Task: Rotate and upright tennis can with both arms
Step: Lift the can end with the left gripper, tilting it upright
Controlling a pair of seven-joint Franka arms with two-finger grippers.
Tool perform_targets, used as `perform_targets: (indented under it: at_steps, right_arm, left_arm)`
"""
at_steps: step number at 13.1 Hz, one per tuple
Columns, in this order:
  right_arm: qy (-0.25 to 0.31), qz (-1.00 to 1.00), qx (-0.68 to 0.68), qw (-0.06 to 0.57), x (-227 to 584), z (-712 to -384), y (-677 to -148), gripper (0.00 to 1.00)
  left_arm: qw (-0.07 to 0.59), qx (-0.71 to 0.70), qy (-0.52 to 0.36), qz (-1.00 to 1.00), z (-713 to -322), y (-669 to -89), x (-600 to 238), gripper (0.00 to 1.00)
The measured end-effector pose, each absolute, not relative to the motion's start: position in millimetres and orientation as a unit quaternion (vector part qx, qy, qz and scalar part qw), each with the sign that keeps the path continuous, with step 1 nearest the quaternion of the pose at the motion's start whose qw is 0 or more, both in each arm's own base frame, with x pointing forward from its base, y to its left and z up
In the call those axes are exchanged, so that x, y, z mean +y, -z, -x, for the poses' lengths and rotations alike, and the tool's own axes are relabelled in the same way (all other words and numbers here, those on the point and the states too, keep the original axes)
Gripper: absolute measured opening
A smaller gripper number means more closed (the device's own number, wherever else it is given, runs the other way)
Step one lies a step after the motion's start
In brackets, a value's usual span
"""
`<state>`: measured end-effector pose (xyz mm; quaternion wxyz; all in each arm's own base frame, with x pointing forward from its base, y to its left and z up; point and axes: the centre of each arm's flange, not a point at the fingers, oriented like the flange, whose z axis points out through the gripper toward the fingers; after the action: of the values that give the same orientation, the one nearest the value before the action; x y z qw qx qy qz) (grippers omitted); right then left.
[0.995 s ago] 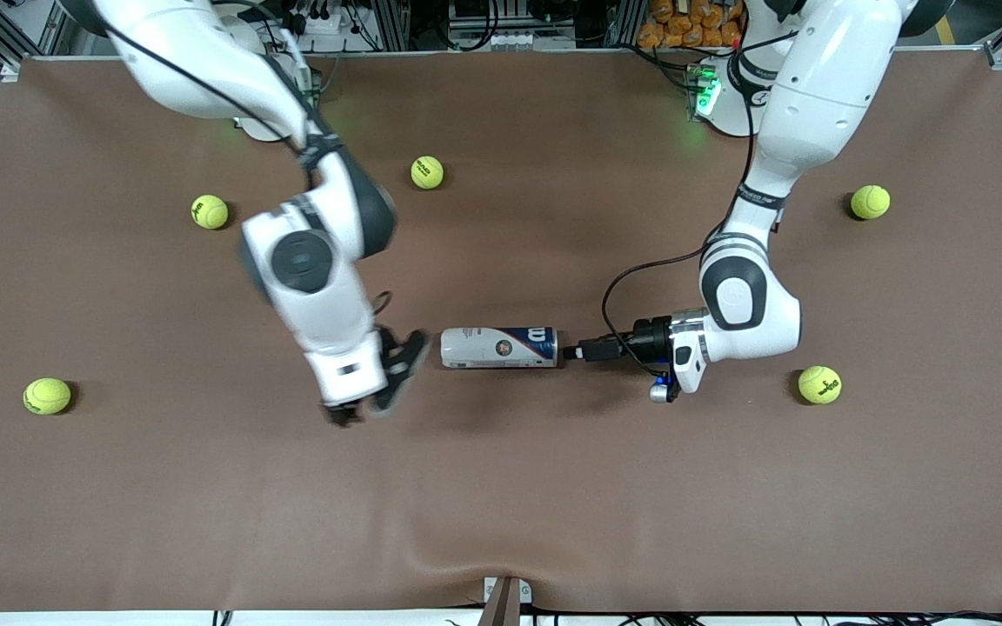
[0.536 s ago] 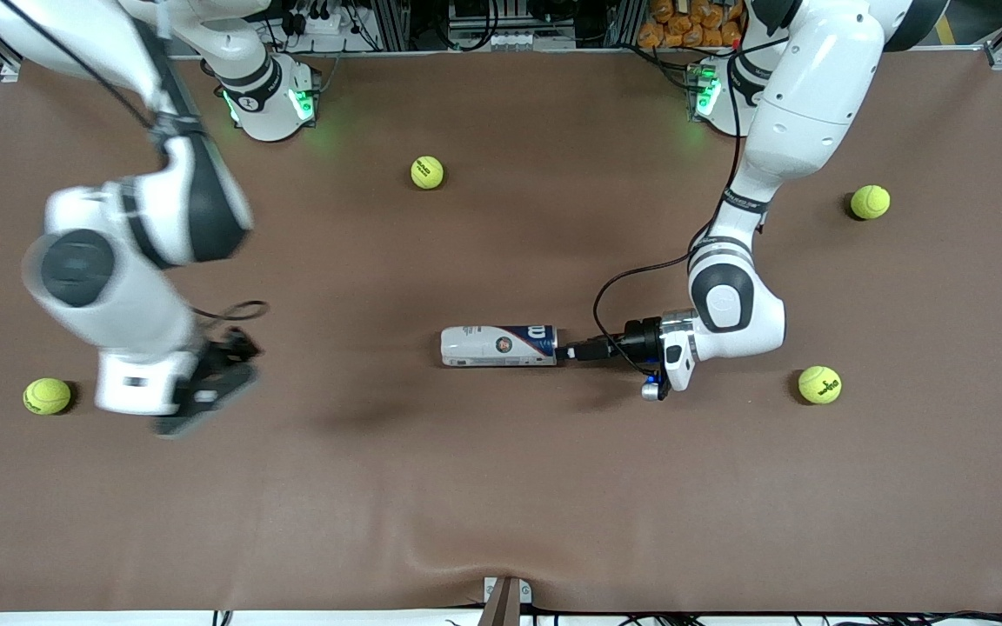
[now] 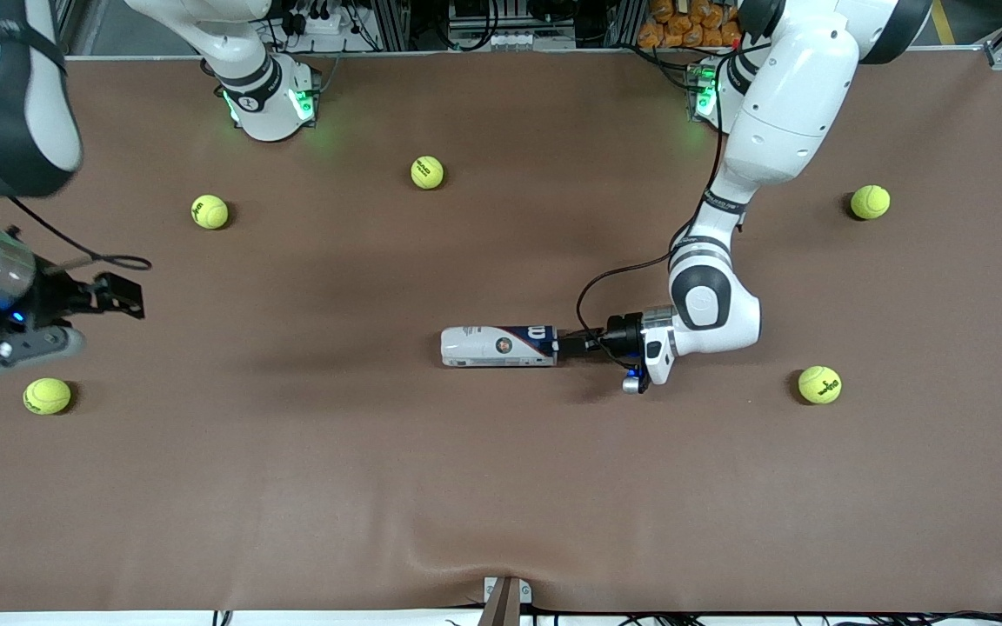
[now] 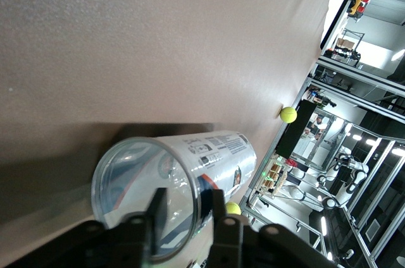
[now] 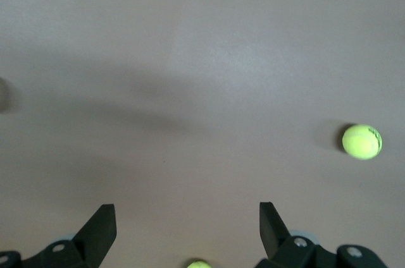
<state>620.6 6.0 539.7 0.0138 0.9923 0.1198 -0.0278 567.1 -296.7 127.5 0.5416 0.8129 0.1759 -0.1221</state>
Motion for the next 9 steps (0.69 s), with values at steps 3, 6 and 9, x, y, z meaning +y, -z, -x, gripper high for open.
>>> perform_targets:
  at_steps: [3,6,9]
  right_arm:
    - [0.036,-0.996,0.085,0.008,-25,-597,-571,1.00]
    - [0.028,-0.997,0.069,-0.010,-34,-574,-606,1.00]
    - [0.035,-0.998,0.041,-0.013,-35,-558,-622,1.00]
  left_arm:
    - [0.551,0.198,0.130,-0.800,-584,-147,-305,0.06]
    - [0.555,0.209,0.136,-0.793,-603,-182,-314,0.06]
    - [0.523,0.200,0.153,-0.814,-617,-235,-320,0.05]
